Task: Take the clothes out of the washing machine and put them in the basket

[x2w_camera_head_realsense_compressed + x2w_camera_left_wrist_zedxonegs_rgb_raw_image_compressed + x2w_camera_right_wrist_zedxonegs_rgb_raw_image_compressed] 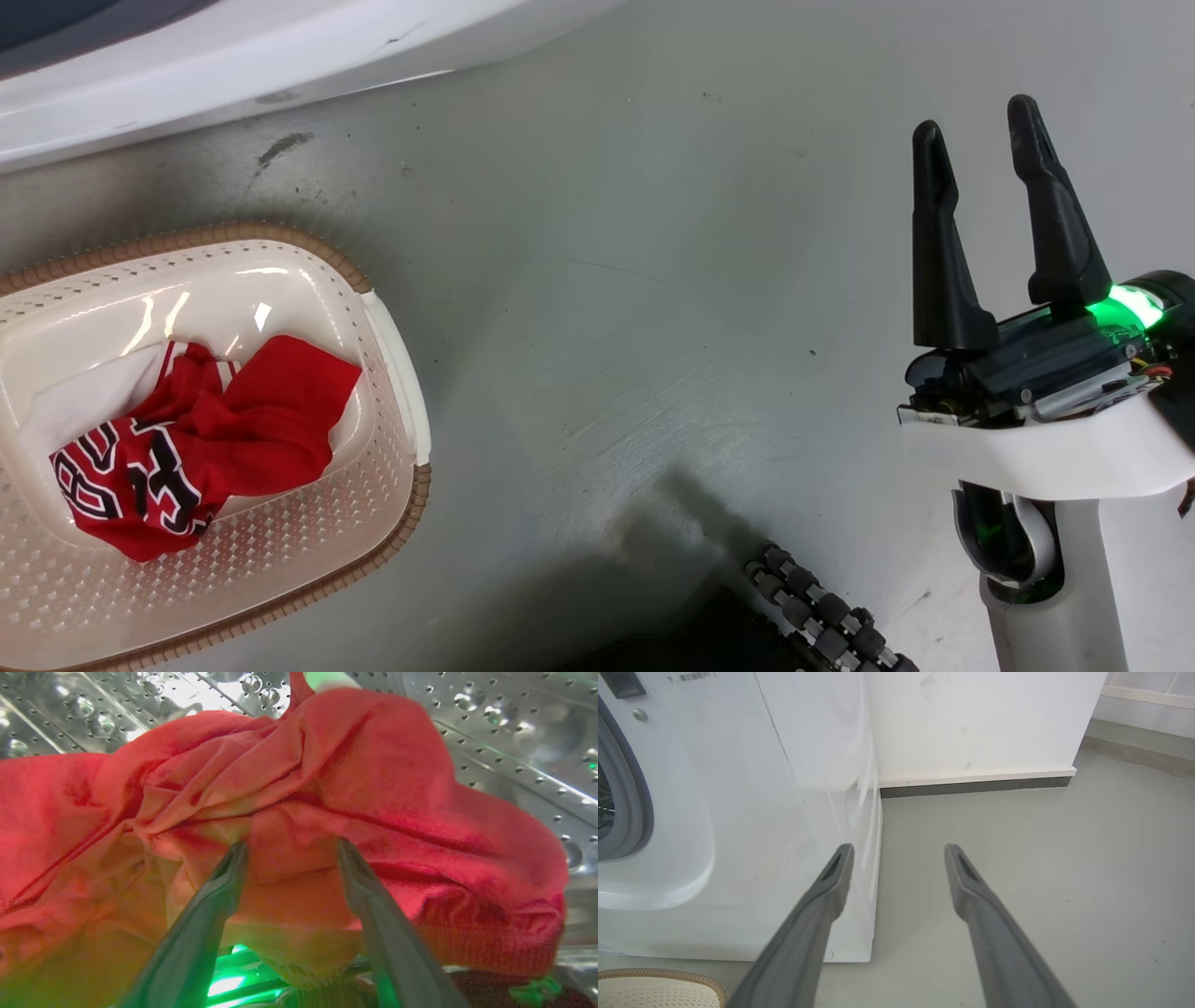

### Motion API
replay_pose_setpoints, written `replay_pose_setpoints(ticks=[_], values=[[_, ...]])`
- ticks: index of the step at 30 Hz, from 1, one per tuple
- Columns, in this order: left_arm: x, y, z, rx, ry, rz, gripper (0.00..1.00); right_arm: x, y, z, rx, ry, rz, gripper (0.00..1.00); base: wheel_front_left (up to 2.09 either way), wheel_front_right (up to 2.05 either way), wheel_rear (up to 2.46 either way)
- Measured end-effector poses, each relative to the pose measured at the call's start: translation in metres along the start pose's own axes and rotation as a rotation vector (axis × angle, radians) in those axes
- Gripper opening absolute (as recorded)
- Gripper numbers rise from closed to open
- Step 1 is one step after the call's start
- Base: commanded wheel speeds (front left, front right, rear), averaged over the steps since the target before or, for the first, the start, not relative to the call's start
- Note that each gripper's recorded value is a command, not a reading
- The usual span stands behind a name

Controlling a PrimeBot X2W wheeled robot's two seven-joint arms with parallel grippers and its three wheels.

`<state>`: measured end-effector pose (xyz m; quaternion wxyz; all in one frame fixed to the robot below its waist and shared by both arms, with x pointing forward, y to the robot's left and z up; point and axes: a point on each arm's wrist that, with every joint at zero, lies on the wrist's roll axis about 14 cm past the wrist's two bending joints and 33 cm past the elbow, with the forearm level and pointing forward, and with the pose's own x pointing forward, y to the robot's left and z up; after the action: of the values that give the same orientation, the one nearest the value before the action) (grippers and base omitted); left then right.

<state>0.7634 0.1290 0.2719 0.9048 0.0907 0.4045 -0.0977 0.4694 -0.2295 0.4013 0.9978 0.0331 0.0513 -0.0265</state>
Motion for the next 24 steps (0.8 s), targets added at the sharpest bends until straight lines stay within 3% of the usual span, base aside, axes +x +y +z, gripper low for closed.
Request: replay_pose_setpoints(ticks=[2, 3, 4, 5, 16, 24], values=[[0.001, 0.0, -0.002, 0.008, 0.006, 0.002, 1.0, 0.0, -0.001, 0.0, -0.001, 0.001, -0.002, 1.0, 0.0, 0.0, 0.0], [0.001, 0.0, -0.003, 0.012, 0.009, 0.002, 0.87, 0.0, -0.001, 0.0, -0.002, 0.001, -0.003, 1.0, 0.0, 0.0, 0.0], [0.001, 0.0, -0.003, 0.01, 0.009, 0.002, 0.07, 0.0, -0.001, -0.001, -0.002, 0.0, -0.004, 1.0, 0.0, 0.0, 0.0], [0.001, 0.0, -0.003, 0.008, 0.008, 0.001, 0.0, 0.0, -0.001, -0.001, -0.002, 0.0, -0.004, 1.0, 0.0, 0.0, 0.0], [-0.011, 0.005, 0.018, 0.018, -0.095, 0.005, 0.0, 0.001, 0.003, 0.003, -0.001, -0.009, 0.009, 1.0, 0.0, 0.0, 0.0], [-0.04, -0.005, 0.046, 0.018, -0.258, -0.022, 0.0, -0.001, 0.008, 0.018, -0.005, -0.045, 0.023, 1.0, 0.0, 0.0, 0.0]])
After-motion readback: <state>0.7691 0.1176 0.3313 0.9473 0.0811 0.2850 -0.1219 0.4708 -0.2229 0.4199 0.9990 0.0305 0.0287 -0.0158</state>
